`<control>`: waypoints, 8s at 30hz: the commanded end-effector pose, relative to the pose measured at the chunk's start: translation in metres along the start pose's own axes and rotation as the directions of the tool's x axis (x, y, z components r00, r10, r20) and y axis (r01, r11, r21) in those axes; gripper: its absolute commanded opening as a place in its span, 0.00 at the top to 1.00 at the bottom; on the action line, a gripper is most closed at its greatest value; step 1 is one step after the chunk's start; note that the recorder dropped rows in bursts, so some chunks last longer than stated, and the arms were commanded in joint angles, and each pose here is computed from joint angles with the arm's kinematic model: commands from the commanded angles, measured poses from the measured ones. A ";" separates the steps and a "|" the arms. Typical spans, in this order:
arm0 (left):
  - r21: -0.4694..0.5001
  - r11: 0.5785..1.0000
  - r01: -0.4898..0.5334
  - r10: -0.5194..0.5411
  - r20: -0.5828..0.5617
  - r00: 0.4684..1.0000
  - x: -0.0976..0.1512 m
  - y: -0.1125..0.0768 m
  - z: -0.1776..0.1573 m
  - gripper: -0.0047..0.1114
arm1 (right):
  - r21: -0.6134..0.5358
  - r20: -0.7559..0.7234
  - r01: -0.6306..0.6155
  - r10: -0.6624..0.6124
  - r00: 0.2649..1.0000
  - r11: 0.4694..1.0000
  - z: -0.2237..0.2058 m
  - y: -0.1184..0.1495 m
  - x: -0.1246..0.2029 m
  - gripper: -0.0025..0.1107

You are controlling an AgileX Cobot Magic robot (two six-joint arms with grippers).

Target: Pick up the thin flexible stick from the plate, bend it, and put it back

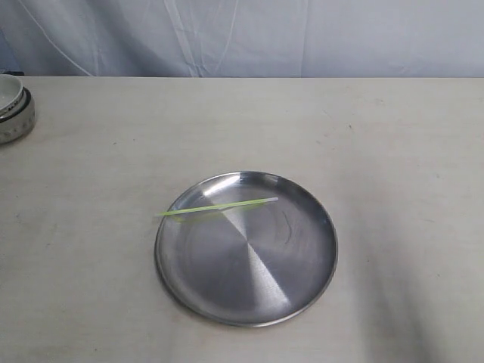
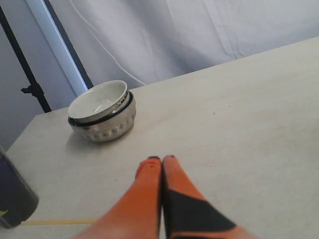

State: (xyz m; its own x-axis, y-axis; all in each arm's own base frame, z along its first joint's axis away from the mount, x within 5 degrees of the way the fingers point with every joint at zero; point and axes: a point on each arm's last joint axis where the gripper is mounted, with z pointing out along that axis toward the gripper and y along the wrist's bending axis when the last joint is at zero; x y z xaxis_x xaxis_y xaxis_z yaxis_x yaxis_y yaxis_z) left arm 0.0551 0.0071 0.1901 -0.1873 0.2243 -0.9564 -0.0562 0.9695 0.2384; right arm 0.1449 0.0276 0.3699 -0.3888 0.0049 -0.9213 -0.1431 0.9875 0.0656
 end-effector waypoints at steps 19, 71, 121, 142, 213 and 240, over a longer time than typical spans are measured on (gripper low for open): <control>0.006 1.000 0.002 -0.002 0.013 1.000 -0.001 0.000 0.000 0.96 | -0.755 -0.152 0.602 -0.963 0.225 0.260 0.245 0.191 0.112 0.52; 0.005 1.000 -0.002 0.002 0.011 1.000 -0.001 0.000 0.000 0.96 | -0.832 -0.213 0.490 -0.966 0.150 0.259 0.263 0.221 0.117 0.55; 0.005 1.000 -0.002 0.002 0.011 1.000 -0.001 0.000 0.000 0.96 | -0.777 -0.140 0.613 -0.989 0.054 0.143 0.288 0.233 0.101 0.46; 0.005 1.000 -0.002 0.002 0.011 1.000 -0.001 0.000 0.000 0.96 | -0.877 -0.114 0.462 -0.991 0.075 0.135 0.294 0.217 0.091 0.68; 0.005 1.000 -0.002 0.002 0.013 1.000 -0.001 0.000 0.000 0.96 | -0.891 -0.083 0.445 -0.996 0.027 0.086 0.324 0.213 0.132 0.98; 0.283 0.208 0.936 -0.973 0.152 0.171 -0.028 0.009 -0.005 0.96 | -0.894 -0.065 0.429 -0.983 0.172 0.134 0.277 0.217 0.071 0.98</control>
State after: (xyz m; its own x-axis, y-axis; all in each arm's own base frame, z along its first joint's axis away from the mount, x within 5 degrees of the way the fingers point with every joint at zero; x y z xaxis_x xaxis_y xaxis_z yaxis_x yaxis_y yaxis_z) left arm 0.0557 0.0069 0.2178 0.1554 -0.8232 -0.5460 0.0587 0.5595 -0.8268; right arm 0.3384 0.2896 0.2091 0.0184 -0.9804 -0.1960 -0.9989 -0.0094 -0.0468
